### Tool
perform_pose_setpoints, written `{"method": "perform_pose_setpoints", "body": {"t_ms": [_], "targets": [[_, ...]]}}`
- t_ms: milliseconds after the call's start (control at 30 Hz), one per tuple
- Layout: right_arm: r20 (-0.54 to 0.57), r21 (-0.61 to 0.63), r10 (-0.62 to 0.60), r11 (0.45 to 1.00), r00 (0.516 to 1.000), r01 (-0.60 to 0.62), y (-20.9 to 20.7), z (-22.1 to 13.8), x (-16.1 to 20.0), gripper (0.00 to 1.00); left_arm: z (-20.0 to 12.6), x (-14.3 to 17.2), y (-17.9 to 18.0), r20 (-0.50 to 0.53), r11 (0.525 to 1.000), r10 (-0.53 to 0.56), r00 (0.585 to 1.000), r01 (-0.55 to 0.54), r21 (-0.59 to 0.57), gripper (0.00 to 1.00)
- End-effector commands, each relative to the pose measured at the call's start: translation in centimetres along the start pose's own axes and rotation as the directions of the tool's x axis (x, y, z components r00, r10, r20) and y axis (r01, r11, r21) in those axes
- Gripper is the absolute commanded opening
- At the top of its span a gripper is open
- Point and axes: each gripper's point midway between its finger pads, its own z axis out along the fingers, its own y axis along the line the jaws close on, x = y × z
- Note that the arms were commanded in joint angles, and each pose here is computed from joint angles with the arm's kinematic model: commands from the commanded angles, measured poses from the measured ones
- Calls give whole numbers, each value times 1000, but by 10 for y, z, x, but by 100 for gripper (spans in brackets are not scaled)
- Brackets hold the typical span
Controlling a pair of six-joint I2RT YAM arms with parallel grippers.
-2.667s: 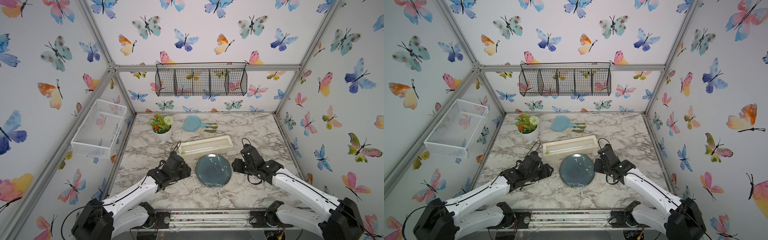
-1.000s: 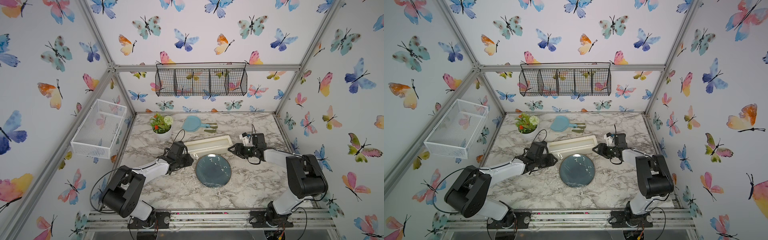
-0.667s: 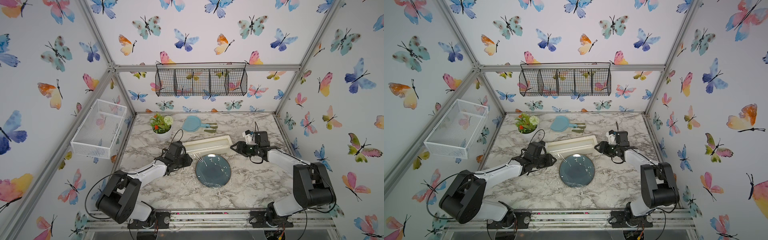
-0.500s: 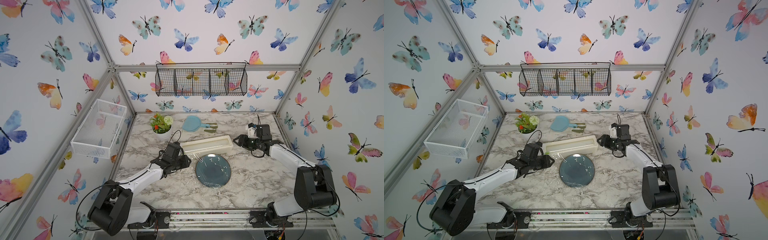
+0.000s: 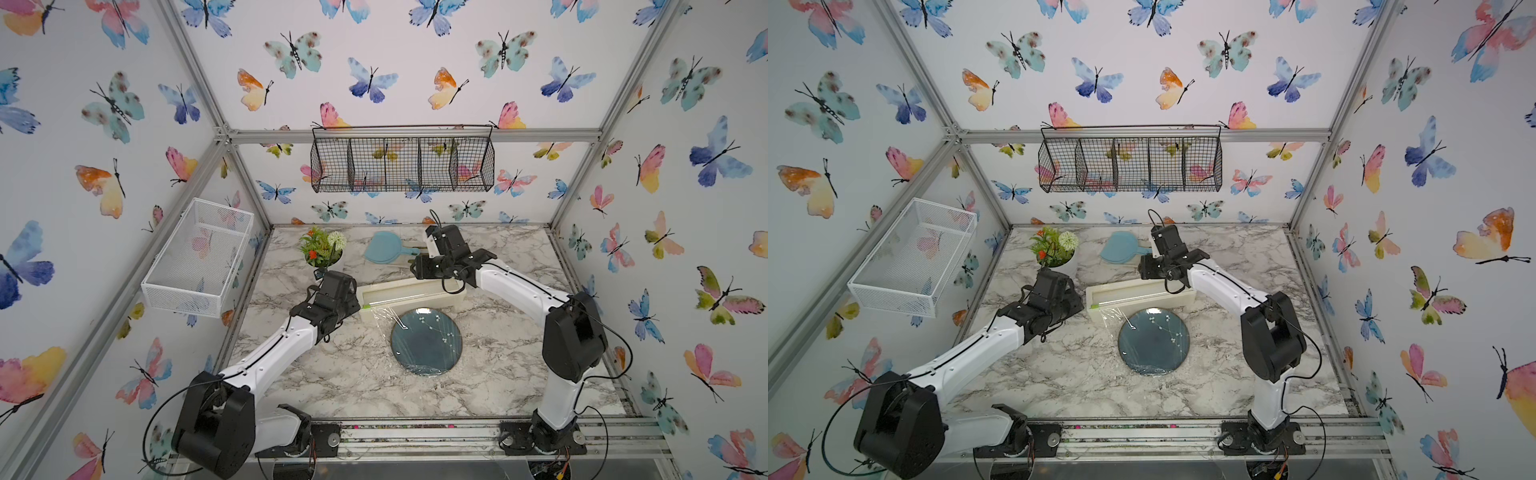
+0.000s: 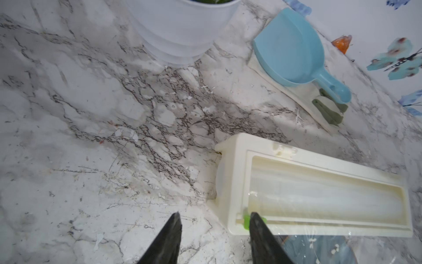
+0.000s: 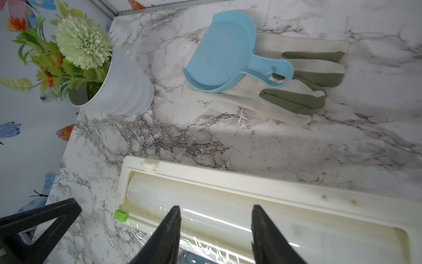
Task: Wrap the plate with plastic wrap
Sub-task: Adjust the plastic wrap cutting box at the center of the board.
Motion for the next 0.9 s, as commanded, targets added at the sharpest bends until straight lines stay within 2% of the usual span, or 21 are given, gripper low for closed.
{"method": "perform_pose_setpoints", "body": {"t_ms": [0, 133, 233, 300, 433, 533, 667, 867], "targets": [[-56, 63, -77, 995, 995, 80, 11, 9, 19, 48, 10, 3, -8, -32, 999, -12, 999, 13, 34, 47], [-90, 33, -118, 992, 989, 121, 40, 21, 43, 46, 13, -2, -22, -41, 993, -24, 999, 29, 117, 49], [-90, 16, -114, 993, 989, 116, 51, 22, 53, 41, 10, -10, -36, -33, 981, -17, 999, 23, 193, 53], [-86, 9, -111, 994, 990, 112, 55, 20, 57, 37, 14, -7, -41, -53, 979, 14, 999, -2, 205, 55], [-69, 4, -111, 994, 991, 111, 62, 15, 64, 37, 27, 10, -39, -132, 980, 67, 989, -40, 195, 54], [-41, 19, -109, 994, 993, 110, 65, 14, 68, 40, 36, 21, -34, -168, 981, 83, 982, -51, 186, 54], [1, 18, -101, 995, 995, 101, 71, 16, 70, 49, 42, 27, -25, -186, 986, 103, 977, -76, 148, 53], [25, 56, -115, 992, 993, 114, 66, 15, 69, 50, 47, 31, -15, -196, 989, 108, 975, -86, 116, 53]]}}
